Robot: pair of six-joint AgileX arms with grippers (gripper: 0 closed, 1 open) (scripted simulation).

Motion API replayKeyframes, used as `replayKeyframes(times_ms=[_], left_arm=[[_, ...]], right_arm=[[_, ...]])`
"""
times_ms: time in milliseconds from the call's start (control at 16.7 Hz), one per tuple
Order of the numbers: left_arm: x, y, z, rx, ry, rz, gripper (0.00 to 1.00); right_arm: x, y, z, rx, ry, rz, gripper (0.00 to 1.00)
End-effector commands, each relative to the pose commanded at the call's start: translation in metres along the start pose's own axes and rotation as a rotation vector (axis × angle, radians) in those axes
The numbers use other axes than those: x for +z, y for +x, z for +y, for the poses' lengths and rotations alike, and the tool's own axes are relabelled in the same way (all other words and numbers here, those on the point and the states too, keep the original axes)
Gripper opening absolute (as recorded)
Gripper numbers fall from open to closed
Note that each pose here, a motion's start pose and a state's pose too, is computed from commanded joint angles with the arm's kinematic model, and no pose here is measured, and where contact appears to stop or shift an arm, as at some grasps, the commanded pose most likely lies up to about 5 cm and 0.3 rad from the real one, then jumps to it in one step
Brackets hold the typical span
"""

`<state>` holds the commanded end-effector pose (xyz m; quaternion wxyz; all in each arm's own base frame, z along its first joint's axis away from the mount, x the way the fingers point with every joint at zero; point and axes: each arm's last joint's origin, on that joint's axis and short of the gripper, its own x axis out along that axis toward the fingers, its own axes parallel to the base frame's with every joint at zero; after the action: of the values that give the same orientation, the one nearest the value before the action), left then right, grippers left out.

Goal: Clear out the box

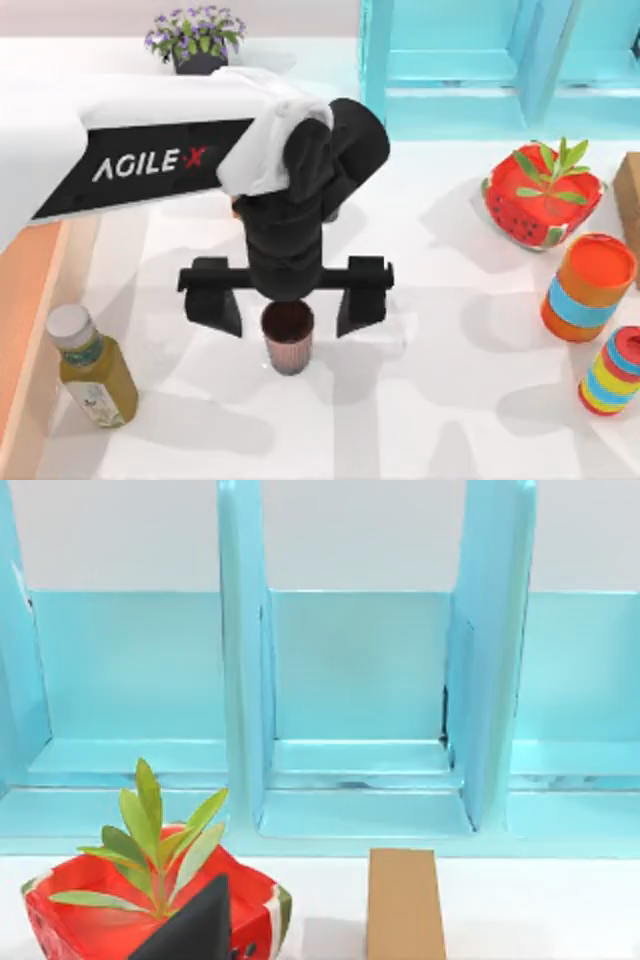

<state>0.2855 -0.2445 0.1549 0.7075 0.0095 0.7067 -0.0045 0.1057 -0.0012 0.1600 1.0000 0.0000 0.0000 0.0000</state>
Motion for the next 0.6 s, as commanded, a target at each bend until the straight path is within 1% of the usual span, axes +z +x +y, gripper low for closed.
replayKeyframes(times_ms=[300, 420, 600], left_arm=[[0.001, -0.004, -0.001, -0.001, 0.000, -0.001, 1.00], [0.002, -0.018, -0.004, -0.002, 0.003, -0.002, 1.00], [0.004, -0.050, -0.005, 0.006, 0.004, 0.008, 1.00]], right_arm=[[0.000, 0.000, 0.000, 0.000, 0.000, 0.000, 1.00], [0.000, 0.000, 0.000, 0.000, 0.000, 0.000, 1.00], [0.000, 0.000, 0.000, 0.000, 0.000, 0.000, 1.00]])
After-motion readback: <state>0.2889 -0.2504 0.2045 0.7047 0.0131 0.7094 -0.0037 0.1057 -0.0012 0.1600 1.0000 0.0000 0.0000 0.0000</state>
